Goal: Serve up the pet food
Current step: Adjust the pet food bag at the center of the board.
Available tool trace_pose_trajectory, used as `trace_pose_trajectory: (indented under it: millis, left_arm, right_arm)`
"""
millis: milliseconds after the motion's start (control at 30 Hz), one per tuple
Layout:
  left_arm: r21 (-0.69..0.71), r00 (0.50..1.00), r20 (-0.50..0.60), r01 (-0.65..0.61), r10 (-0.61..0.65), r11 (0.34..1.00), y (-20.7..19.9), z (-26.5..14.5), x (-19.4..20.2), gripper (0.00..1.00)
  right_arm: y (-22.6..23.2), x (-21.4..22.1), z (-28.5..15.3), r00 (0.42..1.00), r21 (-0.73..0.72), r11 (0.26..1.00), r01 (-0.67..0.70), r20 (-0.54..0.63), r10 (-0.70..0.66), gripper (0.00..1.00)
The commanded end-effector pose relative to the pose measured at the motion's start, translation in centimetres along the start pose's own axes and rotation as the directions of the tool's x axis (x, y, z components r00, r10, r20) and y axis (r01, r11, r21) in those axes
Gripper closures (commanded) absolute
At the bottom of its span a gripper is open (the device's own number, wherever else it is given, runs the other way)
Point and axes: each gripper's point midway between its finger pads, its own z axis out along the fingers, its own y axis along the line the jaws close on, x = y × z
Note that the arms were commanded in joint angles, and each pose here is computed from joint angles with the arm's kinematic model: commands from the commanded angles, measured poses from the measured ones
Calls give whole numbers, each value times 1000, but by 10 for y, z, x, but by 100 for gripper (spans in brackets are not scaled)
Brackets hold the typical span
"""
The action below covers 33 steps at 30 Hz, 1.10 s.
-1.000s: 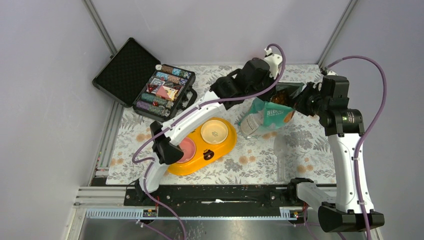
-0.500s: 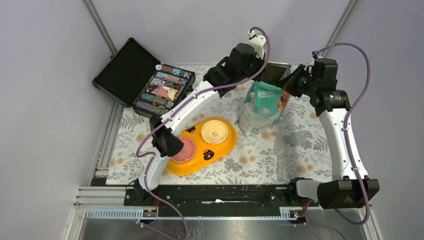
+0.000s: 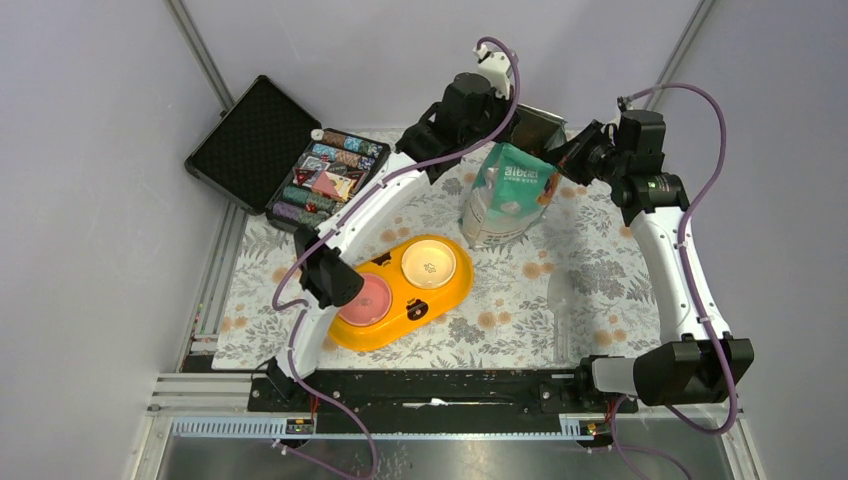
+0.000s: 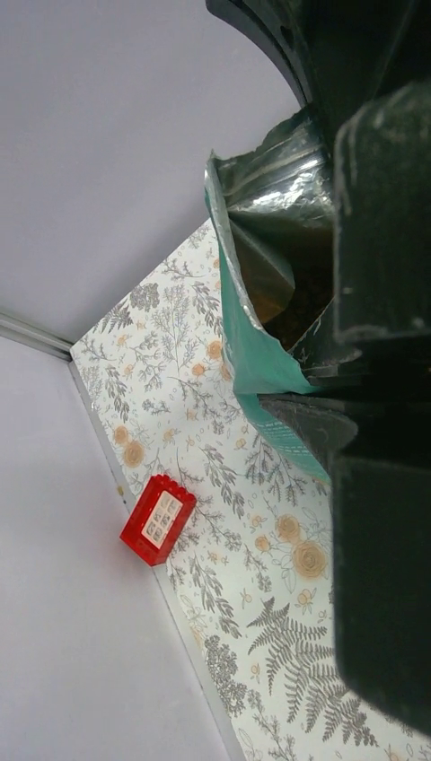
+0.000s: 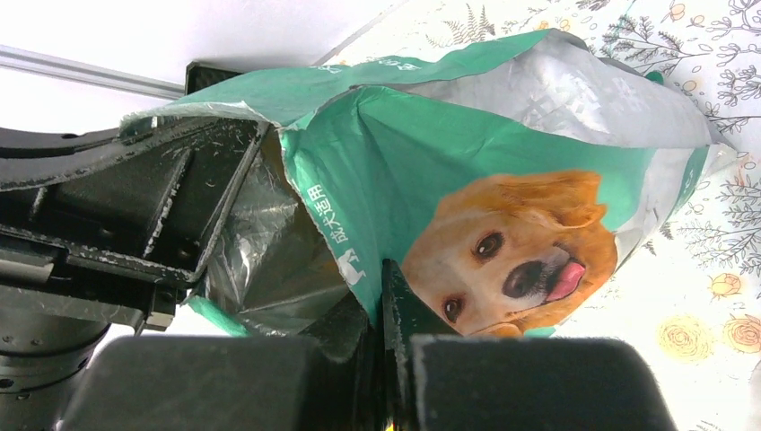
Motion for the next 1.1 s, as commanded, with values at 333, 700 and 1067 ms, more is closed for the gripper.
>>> trace_pose_trajectory:
  millis: [333, 700, 1067]
  left_arm:
    - [395, 981, 115, 100, -157, 913, -108, -104, -74, 100]
    - [388, 995, 6, 89, -99, 917, -124, -112, -47, 100]
    - [386, 994, -64, 106, -88, 916, -123, -119, -33, 100]
  right_arm:
    - [-26, 29, -55, 979, 111, 973, 205, -49, -200, 96]
    - [-39, 54, -143, 951, 226, 924, 310, -57, -305, 40]
    - [-134, 116, -178, 982, 541, 821, 180, -141, -123, 42]
